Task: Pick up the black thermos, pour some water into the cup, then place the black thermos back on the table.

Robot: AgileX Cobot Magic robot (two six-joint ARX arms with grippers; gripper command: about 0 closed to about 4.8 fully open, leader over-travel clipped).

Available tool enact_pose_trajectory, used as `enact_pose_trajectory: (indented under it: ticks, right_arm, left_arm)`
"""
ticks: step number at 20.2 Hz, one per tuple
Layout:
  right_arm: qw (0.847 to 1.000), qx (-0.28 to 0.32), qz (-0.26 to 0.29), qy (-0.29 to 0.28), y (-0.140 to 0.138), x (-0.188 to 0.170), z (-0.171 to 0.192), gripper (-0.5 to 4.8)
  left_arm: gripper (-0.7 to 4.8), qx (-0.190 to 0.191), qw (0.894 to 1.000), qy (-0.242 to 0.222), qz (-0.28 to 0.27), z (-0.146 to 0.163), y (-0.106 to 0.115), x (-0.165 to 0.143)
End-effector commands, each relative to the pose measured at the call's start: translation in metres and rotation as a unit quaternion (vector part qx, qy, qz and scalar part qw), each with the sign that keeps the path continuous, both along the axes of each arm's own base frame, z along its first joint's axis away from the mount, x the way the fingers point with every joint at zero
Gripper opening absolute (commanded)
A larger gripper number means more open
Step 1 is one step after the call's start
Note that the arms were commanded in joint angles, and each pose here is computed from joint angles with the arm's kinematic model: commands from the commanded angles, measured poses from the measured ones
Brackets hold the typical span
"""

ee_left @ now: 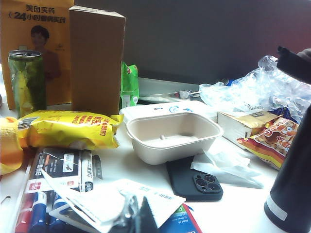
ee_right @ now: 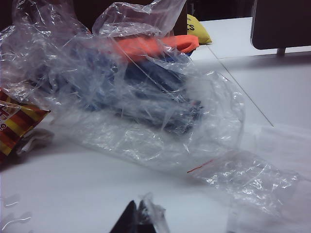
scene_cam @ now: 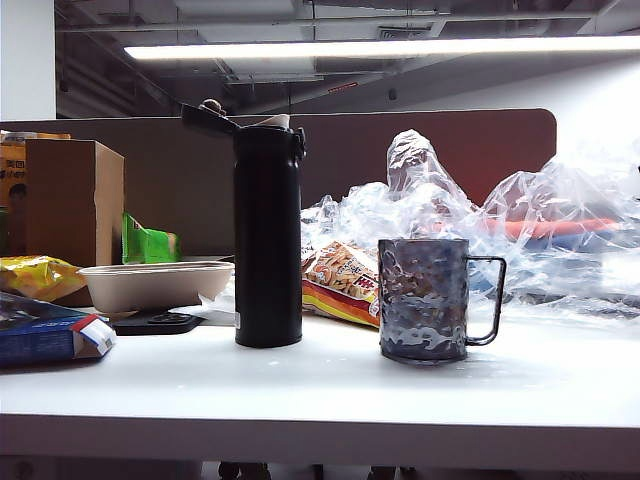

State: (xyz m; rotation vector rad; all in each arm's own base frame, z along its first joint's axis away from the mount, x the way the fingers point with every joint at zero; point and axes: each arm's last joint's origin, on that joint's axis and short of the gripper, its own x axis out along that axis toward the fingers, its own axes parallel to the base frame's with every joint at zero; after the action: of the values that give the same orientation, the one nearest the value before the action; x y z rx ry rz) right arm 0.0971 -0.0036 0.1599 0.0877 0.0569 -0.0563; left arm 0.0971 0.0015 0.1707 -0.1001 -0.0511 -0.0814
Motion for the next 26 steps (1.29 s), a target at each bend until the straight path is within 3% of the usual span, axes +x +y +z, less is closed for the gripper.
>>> enact_pose_trajectory:
  ticks: [1, 7, 8, 10, 11, 13, 15, 18, 22, 26]
  right_arm:
    - [1.000, -0.001, 0.001, -0.007, 0.000, 0.000, 0.000, -0.01]
    - [1.000, -0.002, 0.001, -0.008, 0.000, 0.000, 0.001, 0.00]
    - [1.000, -0.001, 0.000, -0.008, 0.000, 0.000, 0.001, 0.24]
    - [1.000, -0.001, 0.001, -0.020, 0.000, -0.001, 0.010, 3.27]
    - [0.999, 0.022, 0.002, -0.037, 0.000, -0.004, 0.020, 4.77]
    - [0.995, 0.057, 0.042, -0.068, 0.003, -0.009, 0.041, 4.79]
    - [0.991, 0.013, 0.086, -0.103, 0.006, -0.017, 0.066, 4.79]
    - [0.986, -0.018, 0.092, -0.139, 0.006, -0.032, 0.099, 4.79]
    - [0.989, -0.026, 0.092, -0.109, 0.007, -0.033, 0.139, 4.79]
    - [0.987, -0.024, 0.127, -0.091, 0.008, -0.013, 0.183, 4.79]
  left_arm:
    - [-0.05, 0.001, 1.000, -0.001, 0.003, 0.001, 0.000, 0.000]
    - [-0.04, 0.000, 1.000, 0.007, 0.003, -0.001, 0.000, 0.000]
    - [0.25, -0.001, 1.000, 0.004, 0.003, 0.000, 0.000, 0.000]
    - [4.57, -0.012, 1.000, -0.008, -0.001, 0.003, 0.000, 0.000]
    - [4.79, -0.036, 0.999, -0.016, -0.003, 0.007, 0.000, -0.001]
    - [4.79, -0.069, 0.997, -0.021, -0.028, 0.014, -0.001, -0.003]
    - [4.79, -0.081, 0.994, -0.038, -0.066, 0.028, -0.004, -0.007]
    - [4.79, -0.077, 0.990, -0.085, -0.086, 0.061, -0.006, -0.018]
    - [4.79, -0.069, 0.985, -0.118, -0.107, 0.105, -0.009, -0.027]
    - [4.79, -0.055, 0.983, -0.121, -0.130, 0.142, -0.010, -0.006]
